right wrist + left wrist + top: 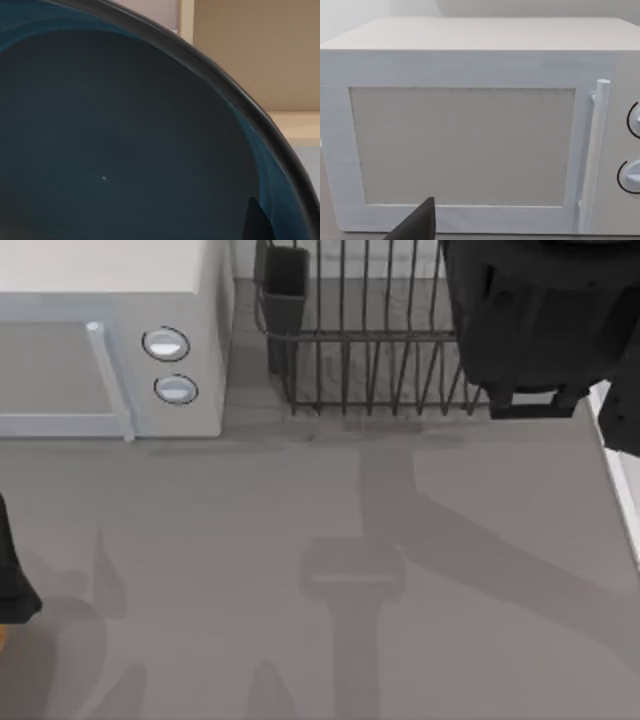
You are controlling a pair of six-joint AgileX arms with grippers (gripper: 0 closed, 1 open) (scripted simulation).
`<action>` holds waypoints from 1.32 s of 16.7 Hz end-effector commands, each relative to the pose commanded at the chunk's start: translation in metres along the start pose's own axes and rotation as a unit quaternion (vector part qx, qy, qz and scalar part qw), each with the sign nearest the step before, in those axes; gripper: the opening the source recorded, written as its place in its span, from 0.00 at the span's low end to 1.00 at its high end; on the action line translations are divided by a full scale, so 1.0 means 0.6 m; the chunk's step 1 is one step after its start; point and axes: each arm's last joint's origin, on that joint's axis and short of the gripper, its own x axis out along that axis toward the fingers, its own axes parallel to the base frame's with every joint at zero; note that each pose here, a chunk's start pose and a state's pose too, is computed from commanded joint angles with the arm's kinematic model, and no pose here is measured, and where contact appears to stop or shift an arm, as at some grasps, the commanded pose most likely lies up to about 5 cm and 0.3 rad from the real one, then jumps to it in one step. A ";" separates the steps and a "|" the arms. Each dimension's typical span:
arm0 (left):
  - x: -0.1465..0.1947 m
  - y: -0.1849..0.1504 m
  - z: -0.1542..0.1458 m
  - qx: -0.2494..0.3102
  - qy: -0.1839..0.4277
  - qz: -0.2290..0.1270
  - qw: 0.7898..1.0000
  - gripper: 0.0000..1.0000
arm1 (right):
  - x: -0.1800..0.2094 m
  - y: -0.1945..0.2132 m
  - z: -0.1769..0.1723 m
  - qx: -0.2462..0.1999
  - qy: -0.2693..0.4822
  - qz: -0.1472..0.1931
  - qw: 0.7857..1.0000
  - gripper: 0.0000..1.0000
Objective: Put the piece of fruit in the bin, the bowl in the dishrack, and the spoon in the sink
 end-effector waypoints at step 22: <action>0.000 0.000 0.000 0.000 0.000 0.000 1.000 1.00 | 0.330 0.001 -0.329 0.001 -0.001 0.002 1.000 0.15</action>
